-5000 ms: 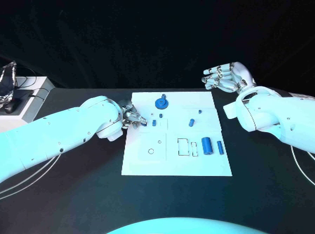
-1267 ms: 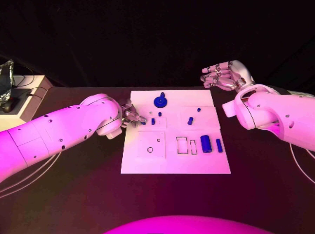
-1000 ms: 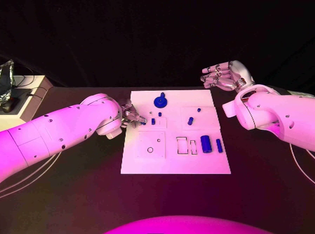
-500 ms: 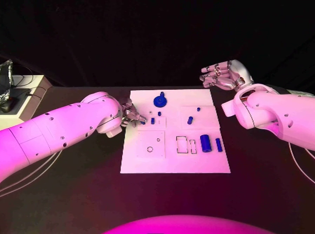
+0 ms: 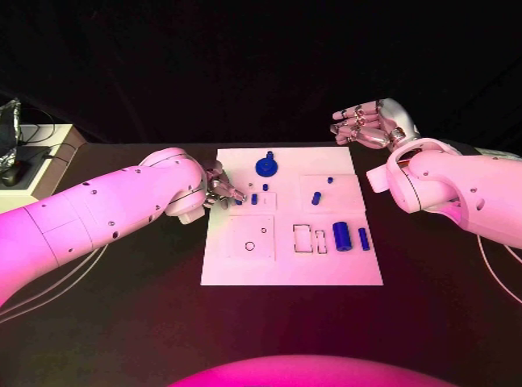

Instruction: Assemble the parts on the task board

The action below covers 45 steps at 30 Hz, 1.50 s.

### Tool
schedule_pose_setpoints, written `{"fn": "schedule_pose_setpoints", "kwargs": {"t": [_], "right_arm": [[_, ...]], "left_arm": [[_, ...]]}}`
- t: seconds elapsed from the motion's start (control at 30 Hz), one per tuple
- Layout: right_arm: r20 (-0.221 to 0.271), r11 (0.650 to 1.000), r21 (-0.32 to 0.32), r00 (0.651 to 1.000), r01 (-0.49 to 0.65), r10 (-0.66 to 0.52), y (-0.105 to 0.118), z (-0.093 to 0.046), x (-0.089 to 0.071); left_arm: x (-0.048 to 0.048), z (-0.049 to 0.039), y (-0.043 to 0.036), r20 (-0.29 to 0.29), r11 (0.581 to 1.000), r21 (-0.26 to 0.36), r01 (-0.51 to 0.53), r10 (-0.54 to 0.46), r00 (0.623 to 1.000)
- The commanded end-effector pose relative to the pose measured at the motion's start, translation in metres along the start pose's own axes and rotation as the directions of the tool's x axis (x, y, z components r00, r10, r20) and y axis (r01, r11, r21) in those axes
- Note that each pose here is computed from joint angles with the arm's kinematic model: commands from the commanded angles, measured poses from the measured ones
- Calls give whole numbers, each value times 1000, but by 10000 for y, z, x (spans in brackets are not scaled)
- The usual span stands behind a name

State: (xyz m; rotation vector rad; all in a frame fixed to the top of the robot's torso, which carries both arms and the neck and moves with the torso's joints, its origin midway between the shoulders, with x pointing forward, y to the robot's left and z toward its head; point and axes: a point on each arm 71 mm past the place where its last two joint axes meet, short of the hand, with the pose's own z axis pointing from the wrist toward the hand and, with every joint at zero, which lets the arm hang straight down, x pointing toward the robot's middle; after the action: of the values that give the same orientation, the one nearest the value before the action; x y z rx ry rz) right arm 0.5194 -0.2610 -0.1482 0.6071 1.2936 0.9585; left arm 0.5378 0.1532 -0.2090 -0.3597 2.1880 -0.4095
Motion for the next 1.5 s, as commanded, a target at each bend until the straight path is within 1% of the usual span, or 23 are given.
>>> {"fn": "schedule_pose_setpoints", "kwargs": {"t": [0.03,0.23,0.47,0.87,1.2,1.5], "right_arm": [[-15,1000,-9,1000,-2,2,9,0,15],[-15,1000,-9,1000,-2,2,9,-1,14],[-15,1000,-9,1000,-3,2,11,-4,14],[-11,1000,-8,1000,-1,1,5,-8,0],[-10,1000,-7,1000,0,0,-2,-10,-6],[-10,1000,-5,1000,1,-1,-11,-13,-5]], "left_arm": [[61,7,-35,-37,1000,6,-24,24,999],[57,8,-31,-39,1000,4,-17,17,999],[39,6,-10,-26,1000,-3,-4,4,1000],[12,-11,47,-16,1000,-15,-2,1,1000],[2,-37,70,-12,1000,-14,0,0,1000],[-10,-87,90,-10,1000,-4,9,-9,1000]]}}
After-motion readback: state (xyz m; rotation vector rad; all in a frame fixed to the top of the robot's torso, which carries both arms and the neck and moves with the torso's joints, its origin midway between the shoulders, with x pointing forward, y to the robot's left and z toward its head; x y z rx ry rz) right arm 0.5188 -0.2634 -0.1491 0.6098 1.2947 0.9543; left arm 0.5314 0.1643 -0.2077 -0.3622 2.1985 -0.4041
